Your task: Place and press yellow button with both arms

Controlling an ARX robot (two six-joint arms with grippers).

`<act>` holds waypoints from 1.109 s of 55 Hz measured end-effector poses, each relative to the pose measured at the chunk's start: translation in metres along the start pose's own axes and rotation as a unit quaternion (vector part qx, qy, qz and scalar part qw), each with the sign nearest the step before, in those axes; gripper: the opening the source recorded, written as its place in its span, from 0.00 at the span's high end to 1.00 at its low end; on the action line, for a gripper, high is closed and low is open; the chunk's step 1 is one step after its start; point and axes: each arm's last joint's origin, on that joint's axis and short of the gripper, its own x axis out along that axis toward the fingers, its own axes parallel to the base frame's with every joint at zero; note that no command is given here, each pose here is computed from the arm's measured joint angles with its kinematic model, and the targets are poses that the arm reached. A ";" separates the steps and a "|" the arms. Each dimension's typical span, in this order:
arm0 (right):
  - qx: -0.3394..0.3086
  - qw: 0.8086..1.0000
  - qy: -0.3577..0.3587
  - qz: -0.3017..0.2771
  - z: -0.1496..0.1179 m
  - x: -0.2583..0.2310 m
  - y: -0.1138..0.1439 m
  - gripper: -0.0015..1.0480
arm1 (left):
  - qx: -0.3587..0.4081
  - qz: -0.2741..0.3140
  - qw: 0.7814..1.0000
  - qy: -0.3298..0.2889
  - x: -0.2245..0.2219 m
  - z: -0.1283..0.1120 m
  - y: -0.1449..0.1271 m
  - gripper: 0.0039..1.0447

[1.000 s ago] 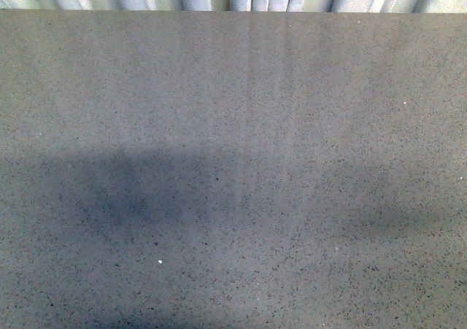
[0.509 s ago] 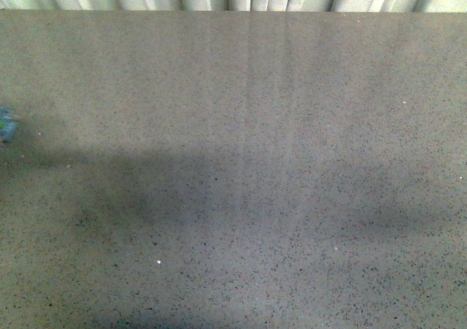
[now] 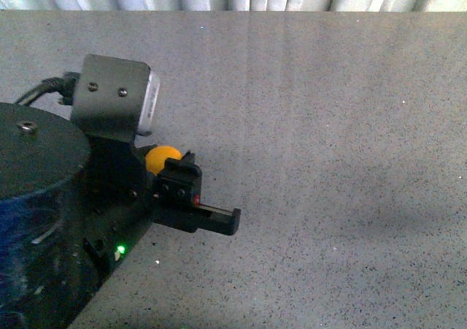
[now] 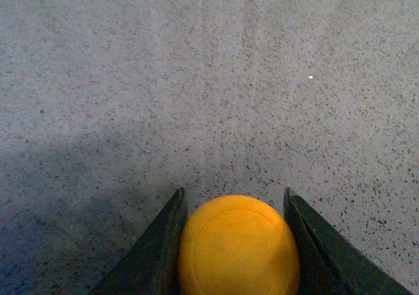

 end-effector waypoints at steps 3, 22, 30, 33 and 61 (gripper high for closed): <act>0.000 1.000 0.000 0.000 0.000 0.000 0.000 0.09 | 0.003 0.000 1.000 0.005 0.002 -0.004 -0.002 0.67; 0.000 1.000 0.000 0.000 0.000 0.000 0.000 0.09 | -0.010 -0.015 1.000 0.011 -0.002 -0.004 -0.006 0.31; 0.000 1.000 0.000 0.000 0.000 0.000 0.000 0.09 | -0.034 -0.022 0.999 -0.001 -0.015 0.015 0.002 0.10; 0.000 1.000 0.000 0.000 0.000 0.000 0.000 0.09 | -0.043 -0.019 0.999 -0.006 -0.022 0.025 0.009 0.07; 0.029 0.987 0.157 -0.003 0.002 0.004 0.002 0.09 | -0.025 0.152 0.967 -0.203 -0.136 0.094 0.118 0.59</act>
